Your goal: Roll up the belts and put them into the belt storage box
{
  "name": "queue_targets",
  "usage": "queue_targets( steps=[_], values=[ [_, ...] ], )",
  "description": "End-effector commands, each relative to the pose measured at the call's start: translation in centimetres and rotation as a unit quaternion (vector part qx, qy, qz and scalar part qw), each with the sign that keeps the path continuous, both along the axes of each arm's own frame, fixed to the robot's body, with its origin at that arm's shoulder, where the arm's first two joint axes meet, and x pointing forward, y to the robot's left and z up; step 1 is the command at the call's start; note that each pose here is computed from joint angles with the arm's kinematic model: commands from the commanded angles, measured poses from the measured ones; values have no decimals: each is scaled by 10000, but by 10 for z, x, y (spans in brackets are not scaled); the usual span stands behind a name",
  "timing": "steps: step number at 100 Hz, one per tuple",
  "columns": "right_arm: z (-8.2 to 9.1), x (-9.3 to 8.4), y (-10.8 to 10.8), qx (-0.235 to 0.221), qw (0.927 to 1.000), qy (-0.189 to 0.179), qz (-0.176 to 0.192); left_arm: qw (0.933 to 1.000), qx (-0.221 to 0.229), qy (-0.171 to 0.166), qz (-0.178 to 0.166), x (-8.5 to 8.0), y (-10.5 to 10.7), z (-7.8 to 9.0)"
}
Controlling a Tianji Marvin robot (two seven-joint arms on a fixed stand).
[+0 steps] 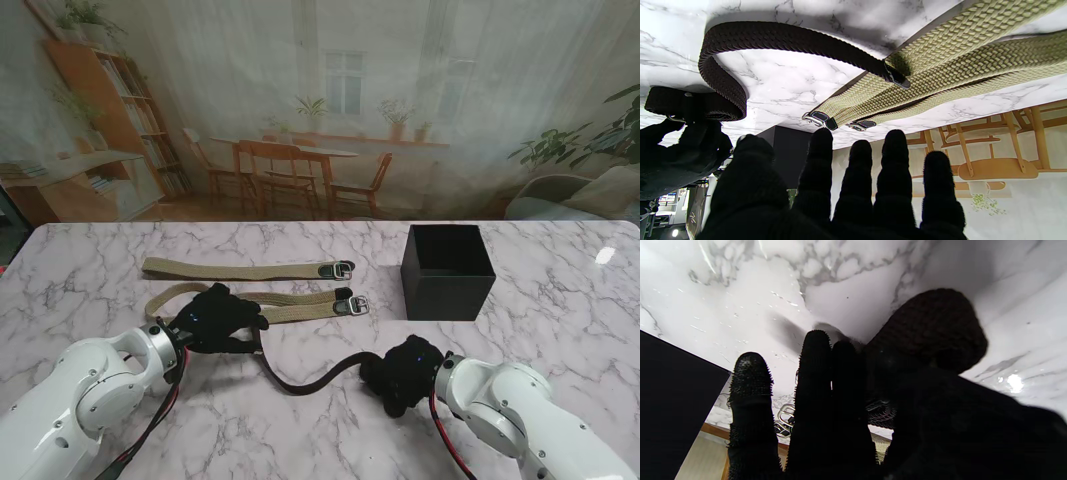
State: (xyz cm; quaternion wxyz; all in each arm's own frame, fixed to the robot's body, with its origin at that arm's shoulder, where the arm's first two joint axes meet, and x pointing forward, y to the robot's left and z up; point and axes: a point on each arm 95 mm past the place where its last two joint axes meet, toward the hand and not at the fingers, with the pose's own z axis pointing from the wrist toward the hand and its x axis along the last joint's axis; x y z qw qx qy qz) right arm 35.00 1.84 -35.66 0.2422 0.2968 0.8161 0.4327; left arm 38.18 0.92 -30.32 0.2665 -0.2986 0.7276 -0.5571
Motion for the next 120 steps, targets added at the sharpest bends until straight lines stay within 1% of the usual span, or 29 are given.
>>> queue_targets(
  steps=[1, 17, 48, 70, 95, 107, 112, 120],
  values=[
    [-15, -6, -4, -71, 9998, 161, -45, 10000, 41, 79, -7, 0, -1, -2],
    [-17, -7, -4, 47, 9999, 86, -37, 9999, 48, 105, -18, 0, -2, -2],
    [-23, -6, -1, 392, 9990, 116, -163, 9999, 68, 122, -11, -1, -3, -3],
    [-21, -6, 0, 654, 9975, 67, -262, 9999, 72, 133, -11, -1, -3, -4],
    [-16, -6, -4, 634, 9974, -183, -278, 9999, 68, 134, -12, -1, -3, -4],
    [-10, -8, -6, 676, 9969, -295, -277, 9999, 58, 138, -13, 0, -3, -5],
    [-6, -10, -4, 686, 9968, -307, -271, 9999, 60, 142, -15, 0, -3, -5],
    [-7, -10, -3, 601, 9976, -252, -251, 9999, 57, 154, -19, 0, -4, -5]
  ],
)
